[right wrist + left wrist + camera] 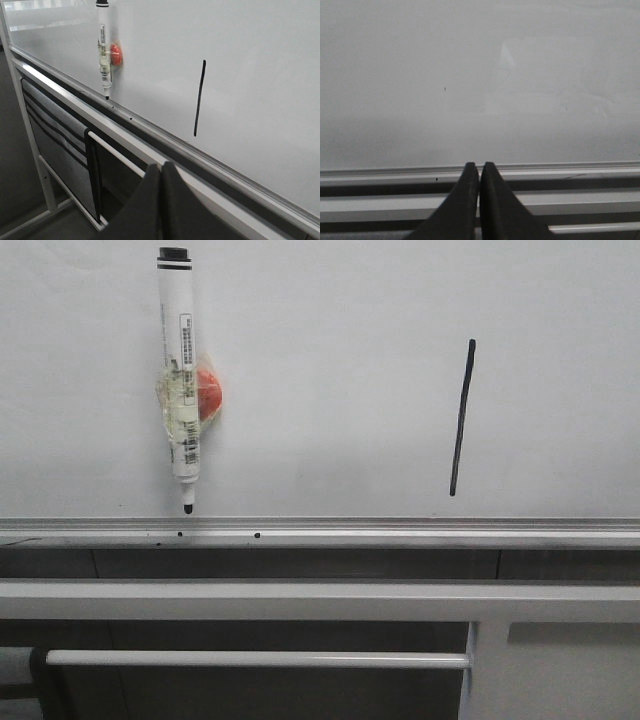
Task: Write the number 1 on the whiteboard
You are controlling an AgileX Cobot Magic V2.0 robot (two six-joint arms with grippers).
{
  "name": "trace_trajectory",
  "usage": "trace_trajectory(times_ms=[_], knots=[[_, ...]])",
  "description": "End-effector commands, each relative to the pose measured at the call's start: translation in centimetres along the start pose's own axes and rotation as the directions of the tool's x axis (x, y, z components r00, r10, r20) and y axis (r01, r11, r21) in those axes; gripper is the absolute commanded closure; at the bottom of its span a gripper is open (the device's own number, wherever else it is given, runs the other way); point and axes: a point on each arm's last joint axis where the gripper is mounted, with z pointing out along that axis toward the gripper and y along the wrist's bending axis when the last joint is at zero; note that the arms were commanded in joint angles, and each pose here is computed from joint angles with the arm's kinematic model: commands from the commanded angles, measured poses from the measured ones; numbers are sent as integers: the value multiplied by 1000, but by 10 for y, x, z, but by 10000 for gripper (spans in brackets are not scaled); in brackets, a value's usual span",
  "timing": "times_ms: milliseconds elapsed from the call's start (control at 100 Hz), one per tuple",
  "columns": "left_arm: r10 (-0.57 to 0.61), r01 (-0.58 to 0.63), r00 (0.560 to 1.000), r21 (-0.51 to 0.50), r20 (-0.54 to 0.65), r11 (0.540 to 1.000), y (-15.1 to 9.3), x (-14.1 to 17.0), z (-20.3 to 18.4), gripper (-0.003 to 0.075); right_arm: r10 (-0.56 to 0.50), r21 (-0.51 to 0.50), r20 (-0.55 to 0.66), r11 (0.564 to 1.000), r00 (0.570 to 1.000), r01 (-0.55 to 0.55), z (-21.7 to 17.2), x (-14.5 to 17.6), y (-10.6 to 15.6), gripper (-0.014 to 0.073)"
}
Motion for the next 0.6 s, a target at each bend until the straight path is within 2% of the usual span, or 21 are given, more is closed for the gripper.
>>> trace_trajectory(times_ms=[0, 200, 400, 590], knots=[[-47, 46, 994, 12, 95, 999, -1, -7, -2, 741, -20, 0, 111, 1000, 994, 20, -4, -15, 0, 659], [-78, 78, 997, 14, 14, 997, -1, 13, 3, 741, -20, 0, 111, 1000, 994, 20, -4, -15, 0, 659], [-26, 26, 999, -6, 22, 1000, 0, 13, 4, 741, -20, 0, 111, 1000, 994, 20, -4, -15, 0, 658], [-22, 22, 1000, -11, 18, 1000, 0, 13, 4, 741, -20, 0, 111, 1000, 994, 20, -4, -15, 0, 658]])
